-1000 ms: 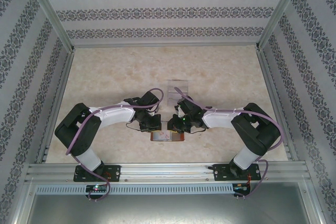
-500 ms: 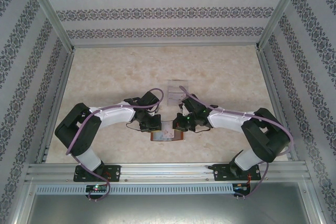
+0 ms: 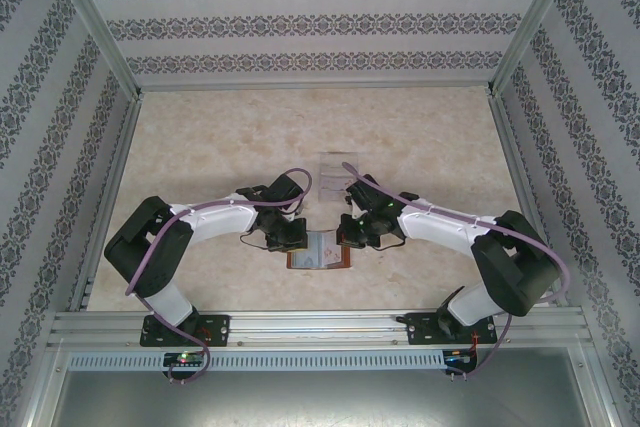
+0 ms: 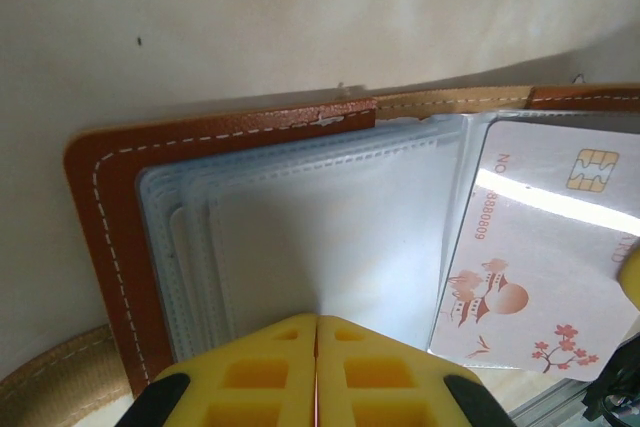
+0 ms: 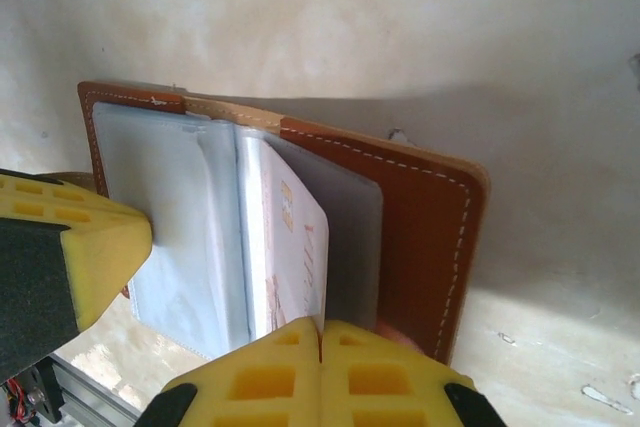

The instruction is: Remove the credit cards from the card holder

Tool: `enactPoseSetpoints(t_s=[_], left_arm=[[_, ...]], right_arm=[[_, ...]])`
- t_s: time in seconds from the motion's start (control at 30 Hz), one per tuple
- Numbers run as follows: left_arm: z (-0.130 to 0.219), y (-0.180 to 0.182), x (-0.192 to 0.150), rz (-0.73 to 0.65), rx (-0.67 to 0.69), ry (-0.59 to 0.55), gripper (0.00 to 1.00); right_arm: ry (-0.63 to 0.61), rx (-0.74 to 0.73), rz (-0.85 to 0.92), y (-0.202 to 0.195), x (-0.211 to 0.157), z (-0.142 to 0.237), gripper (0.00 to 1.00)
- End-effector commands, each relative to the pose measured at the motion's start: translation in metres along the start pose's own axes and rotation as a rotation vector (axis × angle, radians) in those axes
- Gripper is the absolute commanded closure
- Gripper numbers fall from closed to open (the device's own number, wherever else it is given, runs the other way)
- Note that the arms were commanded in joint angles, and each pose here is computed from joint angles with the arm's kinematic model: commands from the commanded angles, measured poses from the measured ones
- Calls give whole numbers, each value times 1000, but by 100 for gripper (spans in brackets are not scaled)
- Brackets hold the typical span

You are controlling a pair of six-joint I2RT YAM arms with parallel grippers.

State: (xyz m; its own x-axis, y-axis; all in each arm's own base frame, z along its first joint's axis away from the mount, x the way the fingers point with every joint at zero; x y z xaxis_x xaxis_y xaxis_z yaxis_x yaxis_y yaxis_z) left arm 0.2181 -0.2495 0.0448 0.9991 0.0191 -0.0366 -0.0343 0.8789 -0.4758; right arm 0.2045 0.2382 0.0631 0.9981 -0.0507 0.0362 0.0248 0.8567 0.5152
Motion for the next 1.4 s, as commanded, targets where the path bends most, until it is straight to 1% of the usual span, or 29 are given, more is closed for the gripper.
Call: enactPoseSetpoints(t_s=[0.0, 0.17, 0.33, 0.77, 0.87, 1.07, 1.37], left_arm=[[-3, 13, -11, -5, 55, 27, 92], [-5, 12, -10, -6, 51, 28, 92], [-6, 10, -10, -9, 43, 30, 92], [-6, 8, -9, -16, 35, 30, 92], [-4, 7, -8, -17, 35, 26, 92], [4, 1, -3, -25, 31, 1, 92], [23, -8, 3, -48, 35, -52, 91]], right_arm=[[4, -6, 4, 5, -1, -1, 100], [15, 38, 8, 23, -3, -5, 94], [34, 52, 9, 31, -6, -9, 90], [46, 13, -13, 24, -14, -7, 86], [43, 13, -10, 25, -14, -6, 86], [12, -6, 2, 23, -11, -1, 95], [-28, -10, 41, 27, -4, 16, 97]])
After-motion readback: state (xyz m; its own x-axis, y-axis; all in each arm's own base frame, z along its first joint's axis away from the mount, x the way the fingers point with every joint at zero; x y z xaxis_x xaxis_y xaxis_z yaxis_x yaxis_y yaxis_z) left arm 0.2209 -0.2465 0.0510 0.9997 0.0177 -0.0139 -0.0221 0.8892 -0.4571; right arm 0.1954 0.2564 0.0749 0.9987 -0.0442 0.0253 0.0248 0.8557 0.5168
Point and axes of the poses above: each hand's point on the last joint's axis, 136 mm out from that joint toward the fingers, its own z axis back along the fingers, its own y axis along the line the jaws close on, x = y × z, the point moved 2 cm from there along z, back along the fingers, and after that the axes turned 1 degree about -z, right-handed, at the moved point
